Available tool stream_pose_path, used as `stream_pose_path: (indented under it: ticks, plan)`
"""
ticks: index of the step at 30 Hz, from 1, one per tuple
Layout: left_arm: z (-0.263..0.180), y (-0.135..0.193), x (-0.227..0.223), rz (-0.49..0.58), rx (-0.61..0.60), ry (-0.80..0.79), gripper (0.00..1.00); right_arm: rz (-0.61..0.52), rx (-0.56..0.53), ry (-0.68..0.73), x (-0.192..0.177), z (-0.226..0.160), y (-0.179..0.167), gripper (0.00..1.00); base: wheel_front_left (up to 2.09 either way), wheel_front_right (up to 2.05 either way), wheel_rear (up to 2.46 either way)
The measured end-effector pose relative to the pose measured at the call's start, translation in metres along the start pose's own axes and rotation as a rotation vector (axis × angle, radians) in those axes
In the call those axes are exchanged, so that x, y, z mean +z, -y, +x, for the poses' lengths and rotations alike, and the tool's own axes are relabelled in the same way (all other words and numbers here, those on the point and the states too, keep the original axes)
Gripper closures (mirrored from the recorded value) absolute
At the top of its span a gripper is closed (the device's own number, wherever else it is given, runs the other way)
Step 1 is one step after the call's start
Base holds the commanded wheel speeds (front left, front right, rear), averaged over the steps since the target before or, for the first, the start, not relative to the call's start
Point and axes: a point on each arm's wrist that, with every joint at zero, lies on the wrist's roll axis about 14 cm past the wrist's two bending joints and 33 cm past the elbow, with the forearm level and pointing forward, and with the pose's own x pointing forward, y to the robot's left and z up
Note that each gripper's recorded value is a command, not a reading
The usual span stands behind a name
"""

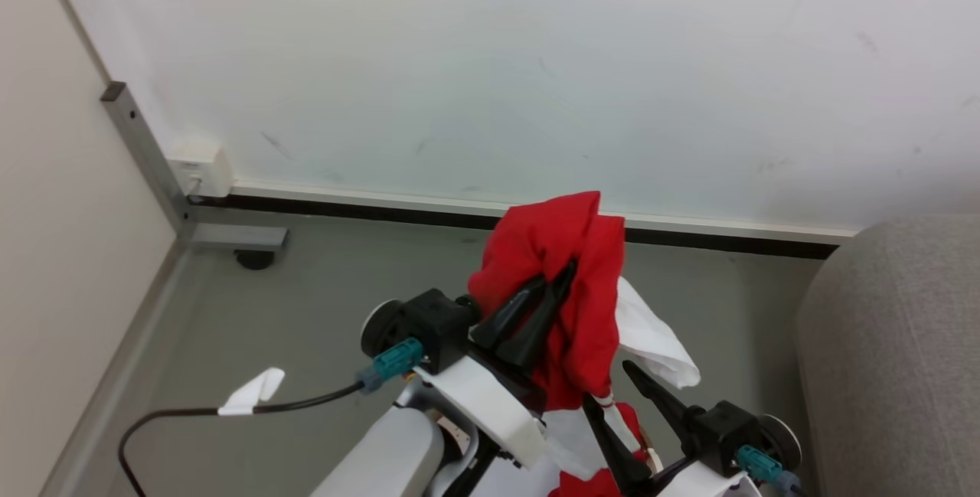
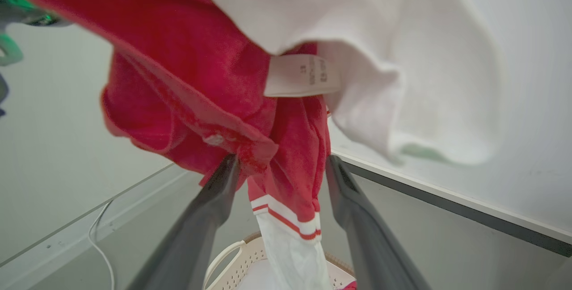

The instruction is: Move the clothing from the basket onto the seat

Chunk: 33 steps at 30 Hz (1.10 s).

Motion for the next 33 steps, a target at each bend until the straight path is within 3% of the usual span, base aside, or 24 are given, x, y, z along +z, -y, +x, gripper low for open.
stream_pose_path:
  ticks: [12, 13, 14, 15, 32, 33]
  plan:
    - [-0.011, 0.021, 0.003, -0.037, -0.041, -0.005, 1.00, 0.020, 0.075, -0.045, -0.005, 0.026, -0.016, 0.00, 0.00, 0.00, 0.00]
    - [-0.012, 0.022, 0.001, -0.040, -0.042, -0.009, 1.00, 0.027, 0.080, -0.035, -0.002, 0.028, -0.017, 0.37, 0.00, 0.00, 0.00]
    - [-0.013, 0.022, 0.000, -0.044, -0.041, -0.013, 1.00, 0.036, 0.083, -0.027, 0.000, 0.029, -0.019, 0.65, 0.00, 0.00, 0.00]
    - [-0.013, 0.021, -0.001, -0.049, -0.038, -0.016, 1.00, 0.040, 0.090, -0.018, 0.003, 0.030, -0.021, 1.00, 0.00, 0.00, 0.00]
    - [-0.008, 0.015, -0.019, -0.082, -0.016, -0.046, 1.00, 0.104, 0.011, 0.050, 0.017, 0.017, -0.001, 1.00, 0.00, 0.00, 0.00]
    - [-0.007, 0.015, -0.020, -0.085, -0.014, -0.047, 0.88, 0.105, 0.005, 0.056, 0.019, 0.016, 0.001, 1.00, 0.00, 0.00, 0.00]
